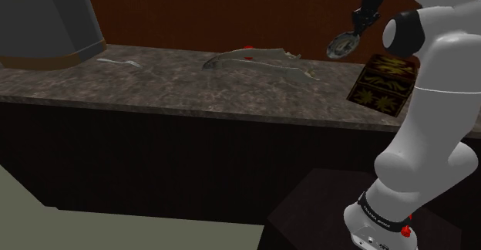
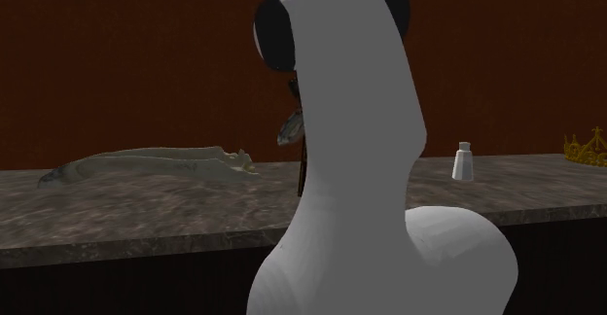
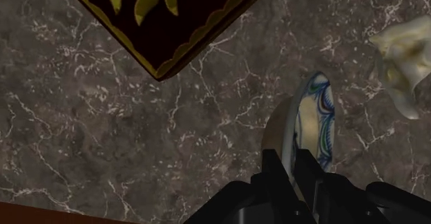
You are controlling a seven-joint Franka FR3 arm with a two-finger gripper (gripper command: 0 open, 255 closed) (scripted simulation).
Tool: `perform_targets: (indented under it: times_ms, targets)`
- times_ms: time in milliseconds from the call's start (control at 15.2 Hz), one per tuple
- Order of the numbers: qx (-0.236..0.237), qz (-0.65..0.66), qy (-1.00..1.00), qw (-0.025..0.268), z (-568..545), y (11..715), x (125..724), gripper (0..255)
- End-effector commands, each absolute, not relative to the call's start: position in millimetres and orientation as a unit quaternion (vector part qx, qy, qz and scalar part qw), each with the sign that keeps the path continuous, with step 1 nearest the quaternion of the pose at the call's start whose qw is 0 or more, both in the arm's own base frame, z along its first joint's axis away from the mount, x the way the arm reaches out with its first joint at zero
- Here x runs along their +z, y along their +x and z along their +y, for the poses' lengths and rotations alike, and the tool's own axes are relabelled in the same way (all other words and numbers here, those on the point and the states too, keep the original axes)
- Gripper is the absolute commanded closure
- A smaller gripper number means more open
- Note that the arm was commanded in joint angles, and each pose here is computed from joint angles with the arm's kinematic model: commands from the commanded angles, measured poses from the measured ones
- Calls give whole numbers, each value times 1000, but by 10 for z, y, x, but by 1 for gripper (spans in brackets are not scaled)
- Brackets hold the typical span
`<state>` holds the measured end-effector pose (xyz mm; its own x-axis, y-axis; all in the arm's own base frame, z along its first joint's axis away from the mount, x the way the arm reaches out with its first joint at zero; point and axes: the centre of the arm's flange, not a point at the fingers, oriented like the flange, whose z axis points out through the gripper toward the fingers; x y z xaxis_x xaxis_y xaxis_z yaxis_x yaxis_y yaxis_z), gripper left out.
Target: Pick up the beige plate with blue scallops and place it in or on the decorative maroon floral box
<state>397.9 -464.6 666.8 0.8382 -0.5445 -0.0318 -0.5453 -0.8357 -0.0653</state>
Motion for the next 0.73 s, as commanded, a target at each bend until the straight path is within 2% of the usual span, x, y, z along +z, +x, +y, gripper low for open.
perform_targets:
  times_ms: [0, 396, 660]
  targets:
    - [6, 284, -958, 36, -4648, 3976, 6779, 255]
    - [6, 284, -958, 36, -4648, 3976, 7088, 255]
    - [6, 284, -958, 36, -4628, 3451, 7141, 255]
